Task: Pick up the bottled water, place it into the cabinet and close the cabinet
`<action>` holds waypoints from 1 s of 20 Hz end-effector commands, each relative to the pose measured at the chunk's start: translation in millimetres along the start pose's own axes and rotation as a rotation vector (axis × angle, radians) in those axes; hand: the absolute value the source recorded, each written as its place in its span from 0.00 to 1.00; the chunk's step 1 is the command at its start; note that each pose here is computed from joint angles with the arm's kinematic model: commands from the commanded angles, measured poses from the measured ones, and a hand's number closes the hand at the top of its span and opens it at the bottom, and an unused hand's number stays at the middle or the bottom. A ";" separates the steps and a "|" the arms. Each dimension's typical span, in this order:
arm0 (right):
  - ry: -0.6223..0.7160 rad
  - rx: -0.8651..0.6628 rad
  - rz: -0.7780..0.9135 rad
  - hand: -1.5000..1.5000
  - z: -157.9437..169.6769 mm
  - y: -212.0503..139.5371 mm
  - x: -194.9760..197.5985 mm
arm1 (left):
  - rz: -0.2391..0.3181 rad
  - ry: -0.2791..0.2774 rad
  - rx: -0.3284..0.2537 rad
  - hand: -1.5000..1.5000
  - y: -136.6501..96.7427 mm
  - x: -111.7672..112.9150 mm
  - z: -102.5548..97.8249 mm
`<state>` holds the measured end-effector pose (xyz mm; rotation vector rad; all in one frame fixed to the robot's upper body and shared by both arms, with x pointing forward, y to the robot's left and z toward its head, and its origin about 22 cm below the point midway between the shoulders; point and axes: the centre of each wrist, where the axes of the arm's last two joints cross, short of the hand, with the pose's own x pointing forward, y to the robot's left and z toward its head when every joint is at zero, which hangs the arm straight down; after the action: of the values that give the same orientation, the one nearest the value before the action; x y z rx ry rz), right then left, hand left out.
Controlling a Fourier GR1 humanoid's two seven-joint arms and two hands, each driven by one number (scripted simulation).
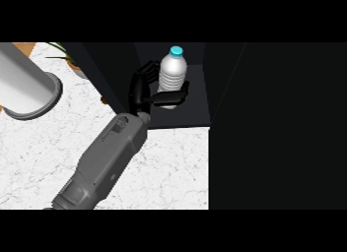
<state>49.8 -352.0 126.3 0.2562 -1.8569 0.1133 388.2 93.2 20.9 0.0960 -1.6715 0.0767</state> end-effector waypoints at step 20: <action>-0.075 0.053 -0.044 0.00 -6.1 15.9 14.5 | -0.216 -0.042 0.079 0.00 0.9 -0.1 -37.0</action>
<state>51.4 -354.5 125.5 0.3151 -1.8788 0.1174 426.2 95.1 31.4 0.3137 -1.6960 -0.0189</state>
